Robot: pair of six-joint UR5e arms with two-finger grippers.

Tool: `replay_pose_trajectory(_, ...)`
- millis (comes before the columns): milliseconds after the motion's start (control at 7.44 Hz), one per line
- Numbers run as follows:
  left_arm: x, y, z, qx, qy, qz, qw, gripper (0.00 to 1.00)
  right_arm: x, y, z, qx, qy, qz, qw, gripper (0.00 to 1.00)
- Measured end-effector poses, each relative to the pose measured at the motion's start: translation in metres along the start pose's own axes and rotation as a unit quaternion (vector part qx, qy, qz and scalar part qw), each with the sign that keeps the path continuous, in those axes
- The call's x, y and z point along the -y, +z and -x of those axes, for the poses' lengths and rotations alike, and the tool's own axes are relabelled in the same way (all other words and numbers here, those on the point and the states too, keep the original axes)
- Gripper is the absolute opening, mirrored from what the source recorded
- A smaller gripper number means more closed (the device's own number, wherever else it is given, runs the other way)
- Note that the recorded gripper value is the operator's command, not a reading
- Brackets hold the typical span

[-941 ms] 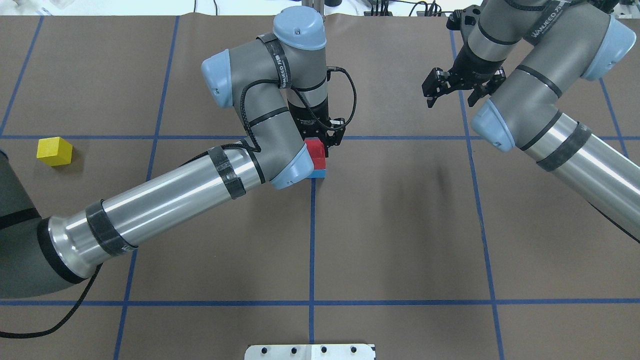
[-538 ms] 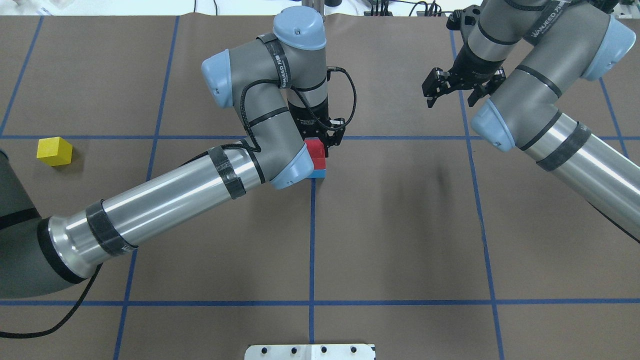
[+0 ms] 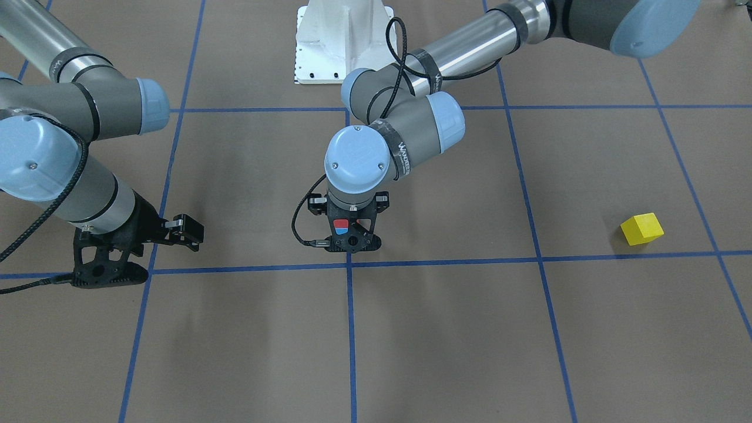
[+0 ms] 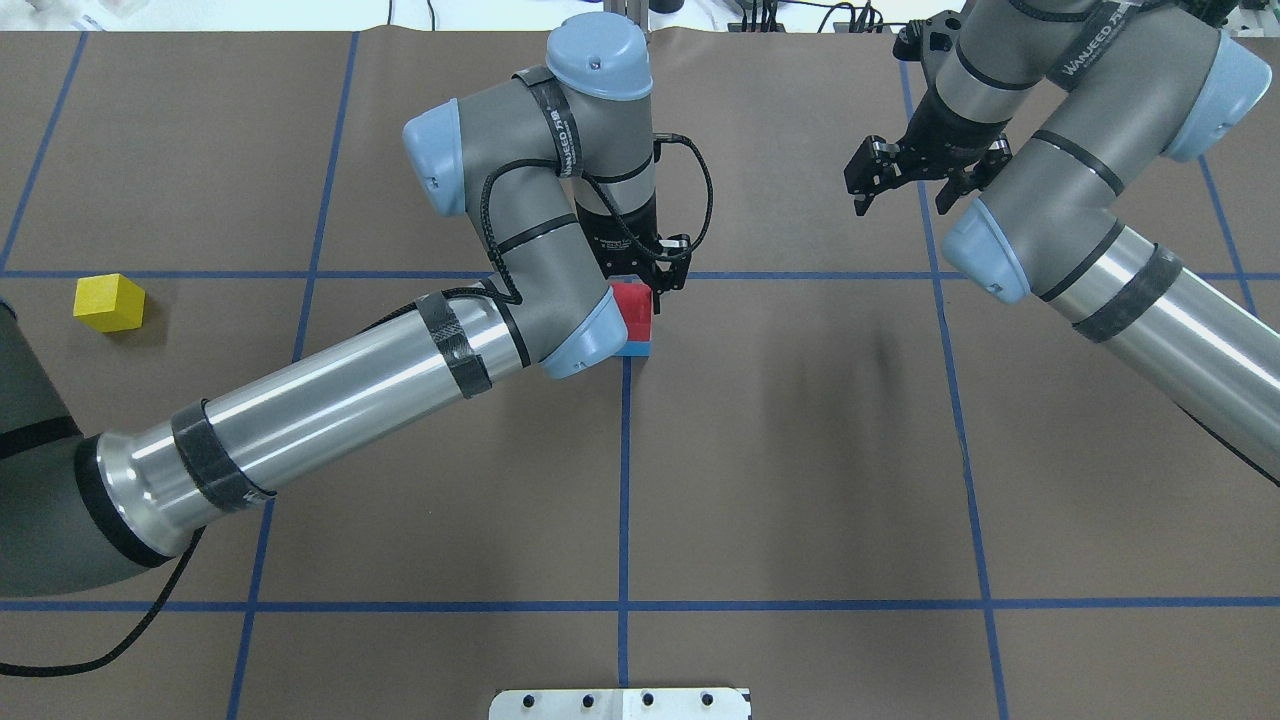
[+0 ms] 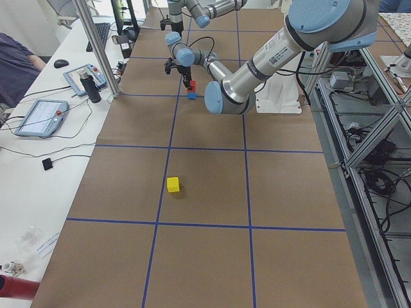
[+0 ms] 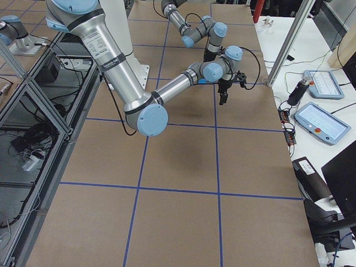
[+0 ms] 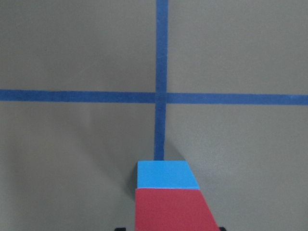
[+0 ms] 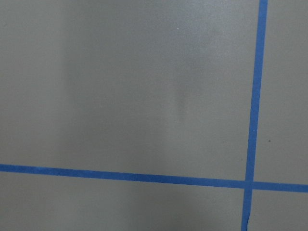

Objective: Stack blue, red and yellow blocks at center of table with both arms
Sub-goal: 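Lower the red cube onto the blue cube and open the left gripper, then raise the left gripper and move it toward the yellow cube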

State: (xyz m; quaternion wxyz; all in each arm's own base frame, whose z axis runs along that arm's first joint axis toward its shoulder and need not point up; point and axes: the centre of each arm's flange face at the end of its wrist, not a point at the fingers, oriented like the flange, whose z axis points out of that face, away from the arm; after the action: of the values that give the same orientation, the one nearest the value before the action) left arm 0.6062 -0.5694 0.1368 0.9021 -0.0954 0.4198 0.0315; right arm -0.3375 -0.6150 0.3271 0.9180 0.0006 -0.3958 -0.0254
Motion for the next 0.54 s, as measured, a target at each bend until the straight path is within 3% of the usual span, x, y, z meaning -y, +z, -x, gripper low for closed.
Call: replay_pose_trajectory(538, -0.0004, -0.0072, -0.0030, -0.001, 0.001, -0.009, 1.0000, 1.00, 0.0004, 0.0009, -0.0006, -0.001, 0.001, 0.001, 1.0000, 0.99)
